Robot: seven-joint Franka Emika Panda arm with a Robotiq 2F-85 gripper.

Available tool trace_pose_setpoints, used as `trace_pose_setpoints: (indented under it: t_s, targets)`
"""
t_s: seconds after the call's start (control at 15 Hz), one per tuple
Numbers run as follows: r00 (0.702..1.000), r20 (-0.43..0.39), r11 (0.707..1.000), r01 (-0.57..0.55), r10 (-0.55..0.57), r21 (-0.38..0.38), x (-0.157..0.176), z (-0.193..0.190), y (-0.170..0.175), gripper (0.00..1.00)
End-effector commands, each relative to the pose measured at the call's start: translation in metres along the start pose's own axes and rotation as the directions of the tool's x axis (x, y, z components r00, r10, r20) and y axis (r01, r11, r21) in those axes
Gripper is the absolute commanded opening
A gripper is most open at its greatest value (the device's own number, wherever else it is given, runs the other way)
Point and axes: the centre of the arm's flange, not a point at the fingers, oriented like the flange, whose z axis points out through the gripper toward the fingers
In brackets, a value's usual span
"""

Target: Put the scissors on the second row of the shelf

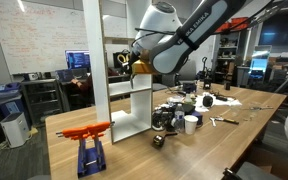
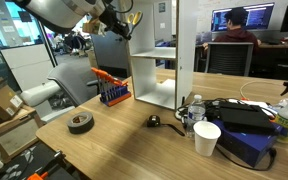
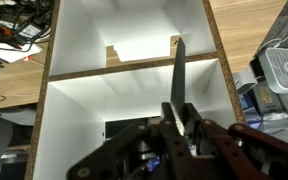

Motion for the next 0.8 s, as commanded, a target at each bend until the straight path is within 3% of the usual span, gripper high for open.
trace_pose_setpoints:
  t_s: [0.0,0.2,0.47,0.73]
  targets:
    - [0.998,-0.060,1.000,0.021,-0.022,-0.012,0.034,0.041,-0.012,0.02]
    - [0.995,-0.102,0.999,0.013,-0.018,-0.044,0.052,0.058,-0.007,0.02]
    - [0.998,-0.061,0.997,-0.007,0.002,-0.076,0.076,0.075,-0.001,0.02]
    - [1.000,-0.006,0.993,-0.011,0.011,-0.114,0.078,0.100,-0.004,0.02]
